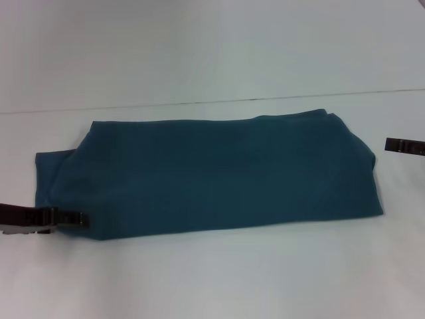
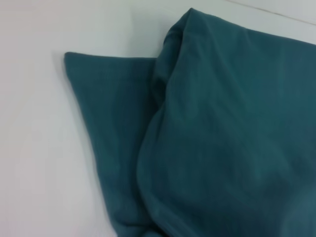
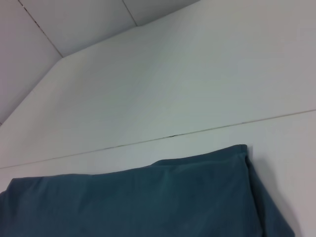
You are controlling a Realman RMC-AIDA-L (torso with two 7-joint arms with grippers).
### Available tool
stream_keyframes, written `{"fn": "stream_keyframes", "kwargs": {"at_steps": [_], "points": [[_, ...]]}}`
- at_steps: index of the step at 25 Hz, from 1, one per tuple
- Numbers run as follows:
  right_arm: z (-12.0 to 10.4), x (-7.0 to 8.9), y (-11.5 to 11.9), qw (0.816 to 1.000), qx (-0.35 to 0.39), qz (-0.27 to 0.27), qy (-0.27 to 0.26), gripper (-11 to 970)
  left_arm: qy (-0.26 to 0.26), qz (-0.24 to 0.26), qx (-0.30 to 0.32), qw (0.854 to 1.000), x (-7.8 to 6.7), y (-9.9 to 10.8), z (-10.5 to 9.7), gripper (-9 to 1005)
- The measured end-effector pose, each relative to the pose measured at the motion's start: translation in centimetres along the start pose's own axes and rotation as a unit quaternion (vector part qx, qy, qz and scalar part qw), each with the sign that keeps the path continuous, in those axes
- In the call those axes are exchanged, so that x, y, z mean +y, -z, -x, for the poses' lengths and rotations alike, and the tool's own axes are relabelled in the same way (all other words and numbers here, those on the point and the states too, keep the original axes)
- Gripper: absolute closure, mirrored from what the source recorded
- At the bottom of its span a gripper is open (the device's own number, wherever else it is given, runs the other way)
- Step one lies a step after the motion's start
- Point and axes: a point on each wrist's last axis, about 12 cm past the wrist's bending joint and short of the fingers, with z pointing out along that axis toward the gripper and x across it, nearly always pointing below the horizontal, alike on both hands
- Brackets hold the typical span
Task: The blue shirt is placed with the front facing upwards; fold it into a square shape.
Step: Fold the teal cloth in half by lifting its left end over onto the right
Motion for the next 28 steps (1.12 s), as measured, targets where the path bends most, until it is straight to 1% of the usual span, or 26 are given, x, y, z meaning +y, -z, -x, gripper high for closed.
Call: {"fn": "stream_keyframes", "kwargs": {"at_steps": [9,16,22,28], "points": [[-0.04,0.02,-0.02,1.000,0.001,0.000,0.000,74,0.003,0.006,-0.006,1.000,0.07,0.03,0.21,140],[-0.11,0.09,-0.09,1.000,0.001,0.002,-0.001,76,0.000,0.022,-0.023,0.999,0.36,-0.02,0.56,144],[-0.16,0.13,-0.14,1.000,0.001,0.003,-0.001,77,0.007,0.030,-0.029,0.999,0.71,0.01,0.47,366],[-0.20,0.11,-0.15,1.000,0.001,0.002,0.000,78,0.010,0.035,-0.033,0.999,0.98,0.21,0.40,655]]}}
